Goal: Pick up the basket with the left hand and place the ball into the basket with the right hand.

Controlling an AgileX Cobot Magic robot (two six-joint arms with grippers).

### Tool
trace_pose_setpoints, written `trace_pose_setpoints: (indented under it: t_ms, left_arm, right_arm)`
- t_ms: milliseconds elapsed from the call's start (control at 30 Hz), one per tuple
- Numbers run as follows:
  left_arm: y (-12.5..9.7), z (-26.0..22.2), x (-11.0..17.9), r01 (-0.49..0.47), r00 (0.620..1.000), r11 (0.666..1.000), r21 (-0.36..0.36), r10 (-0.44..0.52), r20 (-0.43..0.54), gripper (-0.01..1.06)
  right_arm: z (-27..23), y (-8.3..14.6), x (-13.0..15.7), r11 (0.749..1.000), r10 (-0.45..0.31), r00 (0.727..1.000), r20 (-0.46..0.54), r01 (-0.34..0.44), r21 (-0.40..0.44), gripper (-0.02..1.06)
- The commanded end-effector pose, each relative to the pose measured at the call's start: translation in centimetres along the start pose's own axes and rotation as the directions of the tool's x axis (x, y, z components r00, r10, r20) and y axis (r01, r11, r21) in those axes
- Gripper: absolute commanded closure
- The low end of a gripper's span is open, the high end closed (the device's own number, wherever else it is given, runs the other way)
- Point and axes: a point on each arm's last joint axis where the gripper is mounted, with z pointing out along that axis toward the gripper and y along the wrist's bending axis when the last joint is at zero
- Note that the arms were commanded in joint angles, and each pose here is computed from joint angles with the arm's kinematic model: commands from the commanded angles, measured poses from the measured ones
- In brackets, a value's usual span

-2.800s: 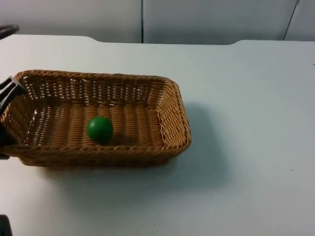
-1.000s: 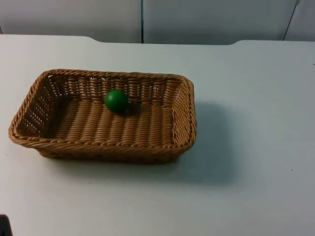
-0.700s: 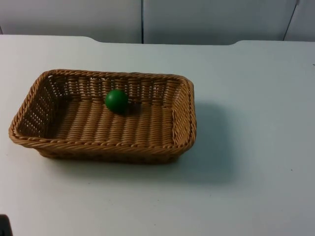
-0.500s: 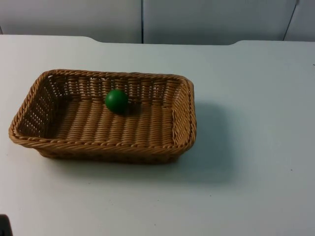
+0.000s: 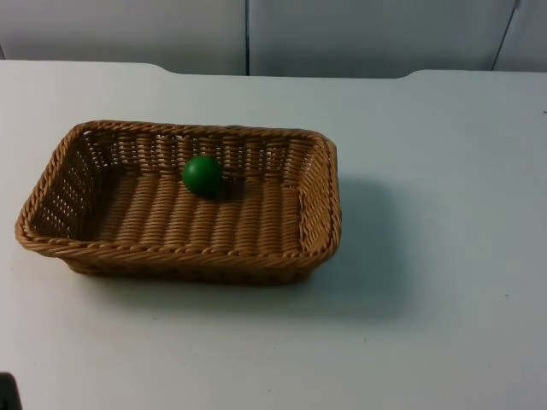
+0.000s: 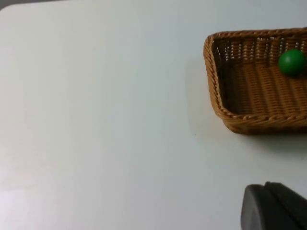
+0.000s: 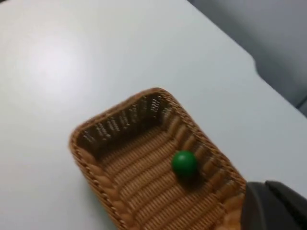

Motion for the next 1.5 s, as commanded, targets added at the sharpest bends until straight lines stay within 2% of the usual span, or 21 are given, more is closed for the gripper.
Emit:
trace_pose_setpoints:
  t_ms: [0, 67, 100, 233, 300, 367, 467, 533, 567, 633, 733, 900, 1000, 1033, 1067, 1167, 1200, 1267, 1333, 1367, 1467]
  left_arm:
    - [0.0, -0.4, 0.3, 0.01, 0.999, 1.0, -0.005, -0.009, 0.035, 1.05]
    - [-0.1, -0.8, 0.5, 0.007, 0.998, 1.0, -0.007, -0.007, 0.062, 1.05]
    - [-0.1, -0.8, 0.5, 0.007, 0.998, 1.0, -0.007, -0.007, 0.062, 1.05]
    - [-0.1, -0.8, 0.6, 0.005, 0.998, 1.0, -0.007, -0.005, 0.064, 1.05]
    - [-0.1, -0.8, 0.6, 0.005, 0.998, 1.0, -0.007, -0.005, 0.064, 1.05]
    - [-0.1, -0.8, 0.6, 0.005, 0.998, 1.0, -0.007, -0.005, 0.064, 1.05]
    - [-0.1, -0.8, 0.6, 0.005, 0.998, 1.0, -0.007, -0.005, 0.064, 1.05]
    - [-0.1, -0.8, 0.6, 0.005, 0.998, 1.0, -0.007, -0.005, 0.064, 1.05]
    - [-0.1, -0.8, 0.6, 0.005, 0.998, 1.0, -0.007, -0.005, 0.064, 1.05]
    - [-0.1, -0.8, 0.6, 0.005, 0.998, 1.0, -0.007, -0.005, 0.064, 1.05]
    - [-0.1, -0.8, 0.6, 0.005, 0.998, 1.0, -0.007, -0.005, 0.064, 1.05]
    - [-0.1, -0.8, 0.6, 0.005, 0.998, 1.0, -0.007, -0.005, 0.064, 1.05]
    - [-0.1, -0.8, 0.6, 0.005, 0.998, 1.0, -0.007, -0.005, 0.064, 1.05]
    - [-0.1, -0.8, 0.6, 0.005, 0.998, 1.0, -0.007, -0.005, 0.064, 1.05]
    - [-0.1, -0.8, 0.6, 0.005, 0.998, 1.0, -0.007, -0.005, 0.064, 1.05]
    - [-0.1, -0.8, 0.6, 0.005, 0.998, 1.0, -0.007, -0.005, 0.064, 1.05]
    - [-0.1, -0.8, 0.6, 0.005, 0.998, 1.0, -0.007, -0.005, 0.064, 1.05]
    - [-0.1, -0.8, 0.6, 0.005, 0.998, 1.0, -0.007, -0.005, 0.064, 1.05]
    - [-0.1, -0.8, 0.6, 0.005, 0.998, 1.0, -0.007, -0.005, 0.064, 1.05]
    - [-0.1, -0.8, 0.6, 0.005, 0.998, 1.0, -0.007, -0.005, 0.064, 1.05]
    - [-0.1, -0.8, 0.6, 0.005, 0.998, 1.0, -0.007, -0.005, 0.064, 1.05]
  right_arm:
    - [-2.5, -0.6, 0.0, 0.998, -0.008, 1.0, 0.013, 0.007, 0.066, 1.05]
    - [-5.3, -1.3, 0.3, 0.989, 0.007, 1.0, 0.03, -0.011, 0.145, 1.05]
    - [-5.3, -1.3, 0.3, 0.989, 0.007, 1.0, 0.03, -0.011, 0.145, 1.05]
    - [-11.7, -2.4, 1.0, 0.966, 0.022, 0.989, 0.144, -0.058, 0.252, 1.05]
    - [-13.7, -2.5, 1.6, 0.96, 0.023, 0.987, 0.157, -0.066, 0.272, 1.05]
    - [-15.6, -2.6, 2.7, 0.955, 0.043, 0.992, 0.123, -0.077, 0.285, 1.05]
    - [-17.1, -2.1, 3.9, 0.967, 0.049, 0.997, 0.066, -0.064, 0.246, 1.05]
    - [-18.3, -1.2, 4.3, 0.986, 0.056, 0.993, 0.107, -0.072, 0.148, 1.05]
    - [-18.3, -1.2, 4.3, 0.986, 0.056, 0.993, 0.107, -0.072, 0.148, 1.05]
    - [-19.7, 0.0, 5.6, 0.994, 0.09, 0.986, 0.139, -0.097, 0.042, 1.05]
    - [-20.3, 0.2, 6.8, 0.99, 0.128, 0.982, 0.139, -0.134, 0.038, 1.05]
    - [-18.4, -0.1, 9.6, 0.973, 0.191, 0.98, 0.048, -0.196, 0.122, 1.05]
    - [-15.6, 0.6, 12.9, 0.973, 0.203, 0.975, -0.085, -0.191, 0.129, 1.05]
    - [-14.2, 1.1, 15.2, 0.971, 0.214, 0.967, -0.137, -0.196, 0.136, 1.05]
    - [-14.2, 1.1, 15.2, 0.971, 0.214, 0.967, -0.137, -0.196, 0.136, 1.05]
    - [-12.6, 1.8, 19.7, 0.959, 0.259, 0.949, -0.177, -0.231, 0.166, 1.05]
    - [-12.6, 1.8, 19.7, 0.959, 0.259, 0.949, -0.177, -0.231, 0.166, 1.05]
    - [-12.2, 2.2, 23.3, 0.945, 0.305, 0.926, -0.224, -0.264, 0.194, 1.05]
    - [-12.2, 2.5, 26.3, 0.924, 0.362, 0.902, -0.236, -0.314, 0.22, 1.05]
    - [-12.2, 2.5, 26.3, 0.924, 0.362, 0.902, -0.236, -0.314, 0.22, 1.05]
    - [-13.1, 3.9, 29.0, 0.917, 0.38, 0.914, -0.144, -0.353, 0.186, 1.05]
